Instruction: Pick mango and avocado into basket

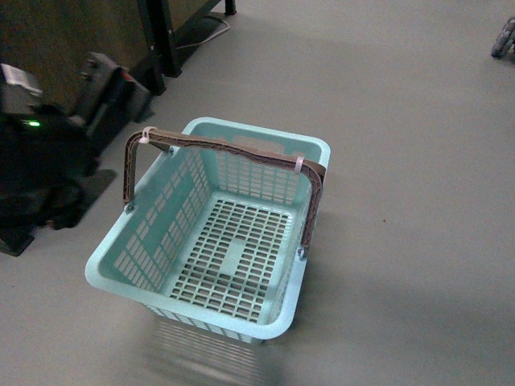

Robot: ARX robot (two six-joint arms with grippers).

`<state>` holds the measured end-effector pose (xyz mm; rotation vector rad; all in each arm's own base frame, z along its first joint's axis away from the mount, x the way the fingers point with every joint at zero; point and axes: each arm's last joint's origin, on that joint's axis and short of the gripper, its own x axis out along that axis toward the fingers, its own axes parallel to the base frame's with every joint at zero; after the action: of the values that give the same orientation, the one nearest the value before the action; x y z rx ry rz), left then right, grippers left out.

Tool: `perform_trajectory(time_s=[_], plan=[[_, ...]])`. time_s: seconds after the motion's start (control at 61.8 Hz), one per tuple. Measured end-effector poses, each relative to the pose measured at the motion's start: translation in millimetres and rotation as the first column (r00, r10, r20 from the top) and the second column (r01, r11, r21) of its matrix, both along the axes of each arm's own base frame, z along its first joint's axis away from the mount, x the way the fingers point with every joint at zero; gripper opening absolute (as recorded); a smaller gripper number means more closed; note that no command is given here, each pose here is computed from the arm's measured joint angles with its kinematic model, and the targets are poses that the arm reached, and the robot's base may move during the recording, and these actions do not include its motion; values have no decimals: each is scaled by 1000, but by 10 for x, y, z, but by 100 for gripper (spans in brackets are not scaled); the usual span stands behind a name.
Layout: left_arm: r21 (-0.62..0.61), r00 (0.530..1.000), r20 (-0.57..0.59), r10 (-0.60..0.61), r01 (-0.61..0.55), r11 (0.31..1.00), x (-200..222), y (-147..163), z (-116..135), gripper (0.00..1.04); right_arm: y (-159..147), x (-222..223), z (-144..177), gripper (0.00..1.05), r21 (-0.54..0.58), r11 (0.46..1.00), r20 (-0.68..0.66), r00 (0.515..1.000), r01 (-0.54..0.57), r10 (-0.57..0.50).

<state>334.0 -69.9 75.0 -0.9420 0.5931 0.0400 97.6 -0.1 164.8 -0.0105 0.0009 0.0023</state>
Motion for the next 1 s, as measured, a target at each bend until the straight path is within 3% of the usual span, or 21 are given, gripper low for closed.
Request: perform_trajectory(time_s=[0.275, 0.534, 0.841, 1.003], plan=[[-120, 998, -43, -53, 48, 992, 687, -636, -520, 97, 0, 0, 0, 97, 0, 1000, 0, 1000, 0, 0], [-209, 1000, 27, 12, -6, 978, 1202, -833, -699, 97, 0, 0, 0, 97, 0, 1000, 0, 1000, 0, 0], [-369, 981, 132, 143, -86, 925, 1328, -753, -692, 40, 0, 0, 0, 97, 0, 1000, 0, 1000, 0, 0], [-408, 975, 80, 206, -156, 899, 1220, -563, -632, 13, 0, 0, 0, 97, 0, 1000, 0, 1000, 0, 0]])
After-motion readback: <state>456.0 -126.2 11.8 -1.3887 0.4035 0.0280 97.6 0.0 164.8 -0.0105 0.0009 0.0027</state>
